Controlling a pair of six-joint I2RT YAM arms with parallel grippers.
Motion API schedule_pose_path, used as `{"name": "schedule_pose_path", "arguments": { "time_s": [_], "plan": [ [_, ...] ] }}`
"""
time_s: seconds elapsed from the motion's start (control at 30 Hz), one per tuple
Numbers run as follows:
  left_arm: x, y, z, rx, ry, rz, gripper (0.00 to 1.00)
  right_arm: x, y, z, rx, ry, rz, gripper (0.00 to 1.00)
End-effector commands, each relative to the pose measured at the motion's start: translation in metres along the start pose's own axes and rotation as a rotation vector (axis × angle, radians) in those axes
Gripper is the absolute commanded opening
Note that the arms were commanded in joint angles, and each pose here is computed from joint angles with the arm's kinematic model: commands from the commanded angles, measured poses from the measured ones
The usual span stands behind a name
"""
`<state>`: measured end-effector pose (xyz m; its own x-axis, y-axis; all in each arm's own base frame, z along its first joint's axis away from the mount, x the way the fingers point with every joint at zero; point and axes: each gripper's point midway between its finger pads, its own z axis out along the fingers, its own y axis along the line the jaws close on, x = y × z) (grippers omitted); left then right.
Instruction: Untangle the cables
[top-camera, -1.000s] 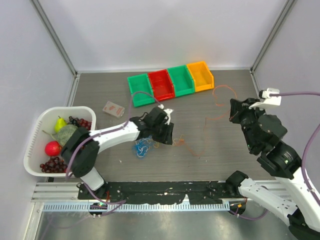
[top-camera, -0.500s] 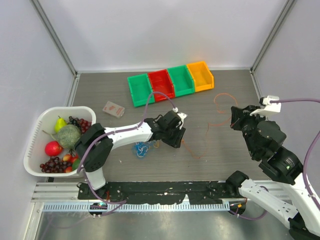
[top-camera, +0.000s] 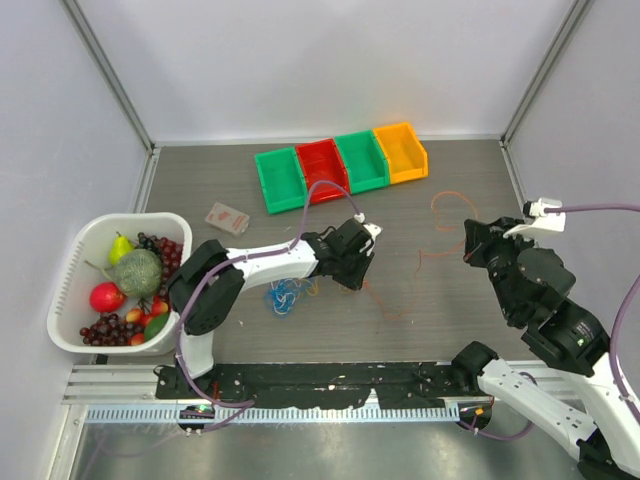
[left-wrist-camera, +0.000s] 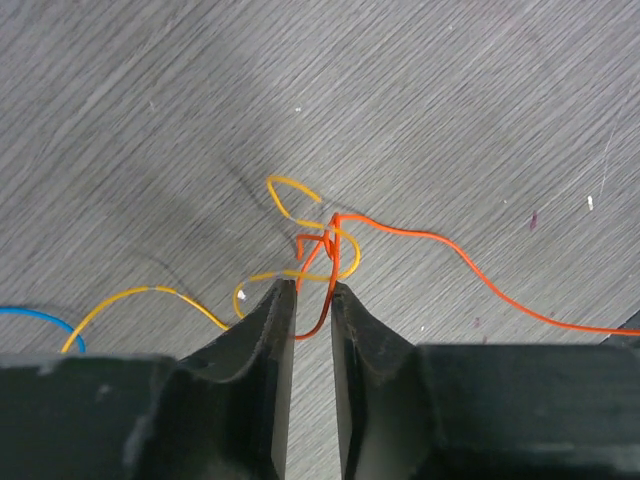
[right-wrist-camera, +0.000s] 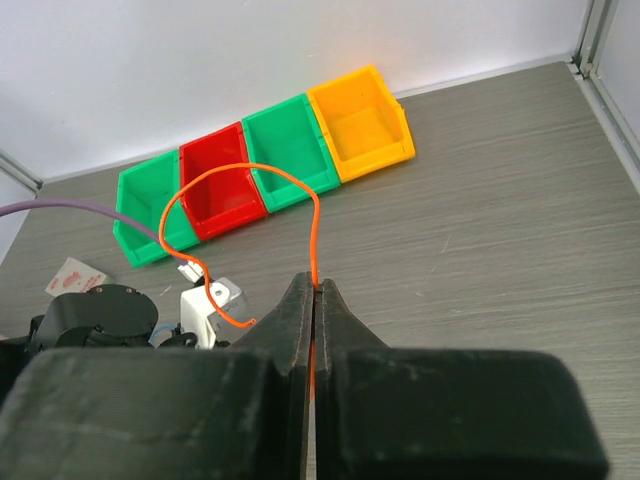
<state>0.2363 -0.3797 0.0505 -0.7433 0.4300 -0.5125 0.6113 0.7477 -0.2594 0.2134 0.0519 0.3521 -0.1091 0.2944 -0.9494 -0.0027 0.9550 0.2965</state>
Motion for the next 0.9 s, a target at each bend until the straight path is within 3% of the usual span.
{"name": "schedule_pose_path", "arguments": {
  "time_s": [0.0,0.07,0.17,0.23,0.37,0.43,0.53,0.7,0.87],
  "plan": [
    [-0.015,-0.005,0.0,0.023,-0.037,0.02,0.14,0.01,0.001,0.001,-0.005,0.017,0.041,0.01],
    [-0.014,-0.008,-0.002,0.038,-0.036,0.024,0.0,0.02,-0.002,0.002,0.011,0.042,0.053,0.0],
    [-0.008,-0.013,-0.013,0.081,-0.036,0.022,0.0,0.058,-0.022,0.008,0.147,0.135,0.065,0.01],
    [-0.002,-0.018,-0.025,0.121,-0.059,0.008,0.0,0.095,-0.024,0.017,0.194,0.247,0.032,0.1],
    [0.011,-0.021,-0.048,0.209,-0.079,-0.041,0.0,0.17,-0.019,0.03,0.214,0.492,-0.058,0.59],
    [0.014,-0.023,-0.059,0.262,-0.094,-0.059,0.0,0.183,-0.014,0.034,0.206,0.555,-0.087,0.69],
    [0.013,-0.028,-0.082,0.34,-0.13,-0.078,0.0,0.186,0.019,0.037,0.041,0.606,-0.072,0.71],
    [0.006,-0.032,-0.11,0.392,-0.17,-0.078,0.0,0.207,0.109,0.017,-0.506,0.705,-0.027,0.7],
    [-0.008,-0.039,-0.133,0.425,-0.237,-0.077,0.0,0.238,0.138,0.008,-0.671,0.698,0.039,0.69]
  ]
}}
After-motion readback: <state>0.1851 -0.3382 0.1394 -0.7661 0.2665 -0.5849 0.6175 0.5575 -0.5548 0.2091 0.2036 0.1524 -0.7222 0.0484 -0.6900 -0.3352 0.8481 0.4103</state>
